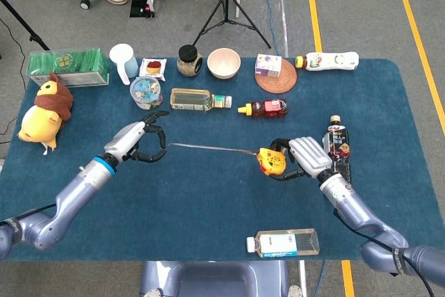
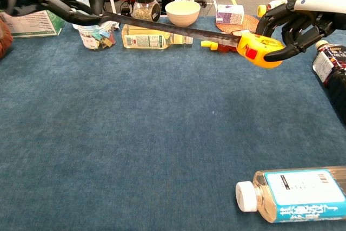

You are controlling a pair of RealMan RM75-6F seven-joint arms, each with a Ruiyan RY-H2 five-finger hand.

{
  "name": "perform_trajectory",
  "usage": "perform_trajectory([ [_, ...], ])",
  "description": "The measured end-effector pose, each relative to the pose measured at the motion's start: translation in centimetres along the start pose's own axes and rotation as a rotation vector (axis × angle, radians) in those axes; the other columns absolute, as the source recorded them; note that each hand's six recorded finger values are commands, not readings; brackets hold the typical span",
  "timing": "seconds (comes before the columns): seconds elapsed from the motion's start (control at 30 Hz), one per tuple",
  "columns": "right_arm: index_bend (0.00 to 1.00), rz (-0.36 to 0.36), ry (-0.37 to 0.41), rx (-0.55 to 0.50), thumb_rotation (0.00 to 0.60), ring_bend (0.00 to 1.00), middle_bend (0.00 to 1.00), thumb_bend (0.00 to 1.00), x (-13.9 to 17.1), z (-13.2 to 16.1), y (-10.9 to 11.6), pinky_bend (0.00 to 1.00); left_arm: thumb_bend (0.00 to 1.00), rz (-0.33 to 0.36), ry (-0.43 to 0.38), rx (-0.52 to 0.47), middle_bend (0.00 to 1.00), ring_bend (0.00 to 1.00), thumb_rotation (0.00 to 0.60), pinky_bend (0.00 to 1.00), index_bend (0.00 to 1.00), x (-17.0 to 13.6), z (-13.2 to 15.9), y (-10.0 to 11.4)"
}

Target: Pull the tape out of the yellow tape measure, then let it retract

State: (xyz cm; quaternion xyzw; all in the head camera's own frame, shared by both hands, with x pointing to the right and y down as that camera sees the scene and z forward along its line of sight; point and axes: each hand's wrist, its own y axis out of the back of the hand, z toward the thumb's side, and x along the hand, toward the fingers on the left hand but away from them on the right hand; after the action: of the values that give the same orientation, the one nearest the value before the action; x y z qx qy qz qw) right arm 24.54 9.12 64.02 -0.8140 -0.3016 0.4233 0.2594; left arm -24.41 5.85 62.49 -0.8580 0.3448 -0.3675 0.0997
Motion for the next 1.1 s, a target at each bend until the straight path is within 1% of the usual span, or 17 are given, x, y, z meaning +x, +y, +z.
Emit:
perform_trajectory([
  [0.1,0.59,-0.001,0.002,-0.005,0.424,0.65,0.6,0.23,-0.2,0.1,-0.1,0.64,0.41,-0.013,-0.014,0.004,0.09,0.0,0.6,0.09,0.69,1.3,0.9,-1.1],
  [0.17,0.59,-0.002,0.004,-0.008,0.425,0.65,0.6,0.23,-0.3,0.2,-0.1,0.64,0.38,-0.022,-0.021,0.004,0.09,0.0,0.6,0.09,0.66,2.2,1.5,-1.8],
  [0.2,0.59,-0.003,0.005,-0.01,0.425,0.65,0.6,0.23,-0.4,0.3,-0.1,0.64,0.35,-0.026,-0.024,0.005,0.09,0.0,0.6,0.09,0.61,2.5,1.8,-2.2],
  [0.27,0.59,-0.003,0.006,-0.013,0.426,0.65,0.6,0.23,-0.5,0.3,-0.2,0.64,0.3,-0.034,-0.031,0.011,0.08,0.0,0.6,0.09,0.48,3.1,2.3,-2.8],
  [0.33,0.59,-0.005,0.007,-0.018,0.424,0.65,0.6,0.23,-0.5,0.4,-0.2,0.63,0.25,-0.04,-0.034,0.023,0.06,0.0,0.6,0.09,0.29,3.5,2.6,-3.3],
  [0.4,0.59,-0.007,0.006,-0.018,0.423,0.65,0.6,0.23,-0.6,0.3,-0.2,0.64,0.23,-0.045,-0.036,0.04,0.04,0.0,0.599,0.09,0.2,3.9,3.0,-3.7],
  [0.43,0.59,-0.007,0.006,-0.019,0.424,0.65,0.6,0.23,-0.6,0.3,-0.2,0.64,0.23,-0.045,-0.037,0.048,0.03,0.0,0.599,0.09,0.17,4.0,3.1,-3.8],
  [0.5,0.59,-0.007,0.004,-0.018,0.424,0.65,0.6,0.23,-0.5,0.2,-0.2,0.64,0.23,-0.038,-0.043,0.06,0.03,0.0,0.6,0.09,0.14,4.2,3.4,-3.9],
  [0.6,0.59,-0.006,0.004,-0.021,0.425,0.65,0.6,0.23,-0.5,0.1,-0.1,0.63,0.23,-0.021,-0.047,0.062,0.03,0.0,0.6,0.09,0.14,4.1,3.7,-3.7],
  [0.73,0.59,-0.006,0.005,-0.012,0.426,0.65,0.6,0.23,-0.4,0.1,-0.1,0.63,0.23,0.011,-0.046,0.068,0.03,0.0,0.6,0.09,0.14,3.8,3.6,-2.8],
  [0.9,0.59,-0.001,0.006,0.008,0.426,0.64,0.6,0.23,-0.4,0.0,-0.4,0.62,0.23,0.041,-0.035,0.083,0.03,0.0,0.6,0.09,0.14,2.7,3.1,-1.4],
  [1.1,0.59,0.01,0.005,0.054,0.422,0.6,0.59,0.23,-0.7,-0.3,-1.0,0.58,0.23,0.087,-0.01,0.111,0.03,0.0,0.6,0.09,0.14,0.4,1.9,1.0],
])
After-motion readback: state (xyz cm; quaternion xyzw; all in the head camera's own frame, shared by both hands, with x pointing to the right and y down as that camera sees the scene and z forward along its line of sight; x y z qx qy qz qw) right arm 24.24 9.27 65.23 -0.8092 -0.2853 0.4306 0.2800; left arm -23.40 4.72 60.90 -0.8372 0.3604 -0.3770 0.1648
